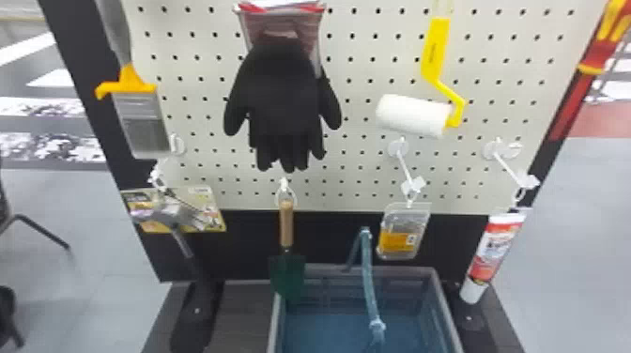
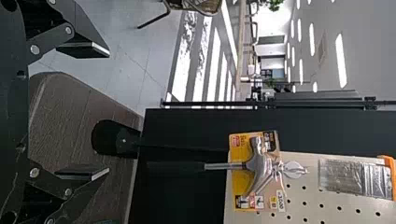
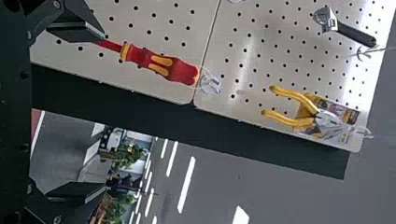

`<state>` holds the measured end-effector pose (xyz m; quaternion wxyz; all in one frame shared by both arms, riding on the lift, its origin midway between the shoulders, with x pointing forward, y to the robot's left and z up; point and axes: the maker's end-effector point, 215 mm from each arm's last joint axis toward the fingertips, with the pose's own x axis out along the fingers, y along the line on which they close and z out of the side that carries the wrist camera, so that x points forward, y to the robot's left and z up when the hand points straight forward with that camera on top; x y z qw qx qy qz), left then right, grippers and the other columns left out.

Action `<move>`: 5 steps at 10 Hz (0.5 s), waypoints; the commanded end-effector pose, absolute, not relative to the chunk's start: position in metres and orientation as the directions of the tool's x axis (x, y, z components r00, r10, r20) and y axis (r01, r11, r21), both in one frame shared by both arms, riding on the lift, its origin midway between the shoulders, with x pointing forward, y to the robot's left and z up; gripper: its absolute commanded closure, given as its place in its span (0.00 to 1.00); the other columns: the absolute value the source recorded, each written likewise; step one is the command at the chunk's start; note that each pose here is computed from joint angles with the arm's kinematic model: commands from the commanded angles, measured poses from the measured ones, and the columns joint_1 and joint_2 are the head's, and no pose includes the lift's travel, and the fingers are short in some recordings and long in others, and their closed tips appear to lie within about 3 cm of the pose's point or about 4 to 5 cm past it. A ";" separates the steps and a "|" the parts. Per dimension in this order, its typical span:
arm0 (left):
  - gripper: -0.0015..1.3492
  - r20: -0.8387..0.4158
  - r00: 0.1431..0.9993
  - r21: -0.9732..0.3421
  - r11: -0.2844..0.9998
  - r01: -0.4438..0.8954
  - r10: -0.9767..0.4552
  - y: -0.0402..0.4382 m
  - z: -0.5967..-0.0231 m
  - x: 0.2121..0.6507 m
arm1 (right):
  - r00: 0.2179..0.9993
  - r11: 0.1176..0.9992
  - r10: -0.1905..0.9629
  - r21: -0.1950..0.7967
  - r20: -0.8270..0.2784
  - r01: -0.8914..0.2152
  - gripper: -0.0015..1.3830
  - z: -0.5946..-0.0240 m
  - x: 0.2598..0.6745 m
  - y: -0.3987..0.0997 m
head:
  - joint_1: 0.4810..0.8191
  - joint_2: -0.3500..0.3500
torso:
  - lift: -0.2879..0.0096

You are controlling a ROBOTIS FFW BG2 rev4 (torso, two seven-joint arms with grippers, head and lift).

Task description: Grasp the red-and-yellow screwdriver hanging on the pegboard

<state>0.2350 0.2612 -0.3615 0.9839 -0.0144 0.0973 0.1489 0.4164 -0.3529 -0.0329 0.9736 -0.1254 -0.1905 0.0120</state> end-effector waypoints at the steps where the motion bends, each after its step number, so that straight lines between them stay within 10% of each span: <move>1: 0.30 -0.195 0.938 -0.002 0.956 -0.293 0.287 0.260 -0.361 0.237 | 0.919 0.986 0.130 -0.145 0.371 -0.081 0.12 -0.050 0.438 -0.356 | 0.20 0.50 | 0.63; 5: 0.30 -0.188 0.941 -0.004 0.958 -0.288 0.283 0.257 -0.360 0.242 | 0.845 0.954 0.298 -0.121 0.443 -0.273 0.12 -0.023 0.467 -0.341 | 0.20 0.50 | 0.63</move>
